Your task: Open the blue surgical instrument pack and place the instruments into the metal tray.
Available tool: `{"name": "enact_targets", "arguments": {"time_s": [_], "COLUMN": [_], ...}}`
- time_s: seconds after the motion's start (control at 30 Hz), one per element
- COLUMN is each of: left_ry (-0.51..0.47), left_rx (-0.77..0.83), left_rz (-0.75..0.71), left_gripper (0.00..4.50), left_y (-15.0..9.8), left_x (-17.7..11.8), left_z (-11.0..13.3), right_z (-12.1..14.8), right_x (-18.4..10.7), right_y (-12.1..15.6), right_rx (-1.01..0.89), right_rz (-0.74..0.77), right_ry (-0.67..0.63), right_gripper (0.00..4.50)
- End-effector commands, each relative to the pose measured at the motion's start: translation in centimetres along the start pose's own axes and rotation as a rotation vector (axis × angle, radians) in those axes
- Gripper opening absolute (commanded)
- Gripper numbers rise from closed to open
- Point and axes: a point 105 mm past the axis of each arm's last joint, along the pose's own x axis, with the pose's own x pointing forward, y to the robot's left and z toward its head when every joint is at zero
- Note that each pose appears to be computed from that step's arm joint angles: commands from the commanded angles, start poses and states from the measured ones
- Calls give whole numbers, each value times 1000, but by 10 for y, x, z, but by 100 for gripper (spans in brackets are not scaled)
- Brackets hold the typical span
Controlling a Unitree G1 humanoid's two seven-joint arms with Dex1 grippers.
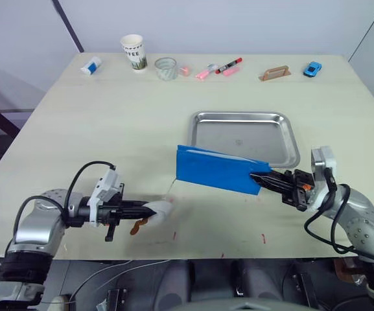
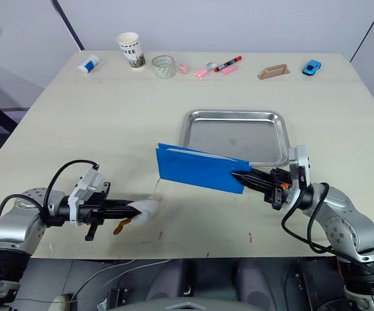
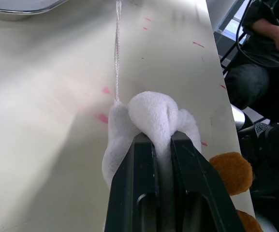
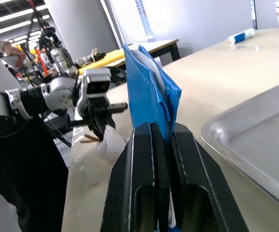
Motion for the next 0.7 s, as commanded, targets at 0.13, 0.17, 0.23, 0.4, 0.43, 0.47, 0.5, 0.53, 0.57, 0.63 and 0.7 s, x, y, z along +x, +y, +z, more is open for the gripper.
{"name": "enact_targets", "arguments": {"time_s": [0.13,0.17,0.23,0.4,0.43,0.47,0.5,0.53,0.57,0.63,0.7], "left_ry": [31,31,35,33,34,35,37,39,38,39,42], "left_rx": [-34,-48,-71,-76,-85,-93,-97,-100,-104,-123,-130], "left_rz": [-15,-27,-45,-51,-59,-68,-75,-80,-84,-80,-69], "left_gripper": [6,6,6,6,6,6,6,6,6,6,42], "left_y": [-1,-3,-6,-8,-10,-12,-14,-15,-16,-15,-14], "left_x": [-9,-11,-14,-17,-17,-17,-17,-17,-17,-19,-20], "left_z": [-2,-1,1,5,5,5,5,6,6,6,5], "right_z": [21,16,5,-23,-27,-29,-30,-30,-32,-36,-39], "right_x": [-2,-3,-5,-15,-18,-19,-20,-20,-21,-23,-23], "right_y": [6,6,7,6,6,6,6,5,5,4,4], "right_rx": [-87,-103,-132,-216,-225,-229,-232,-234,-239,-245,-252], "right_rz": [22,27,37,74,84,89,94,97,106,109,111], "right_ry": [-41,-4,62,215,237,242,241,239,250,263,266], "right_gripper": [0,0,0,0,0,0,0,0,0,0,0]}}
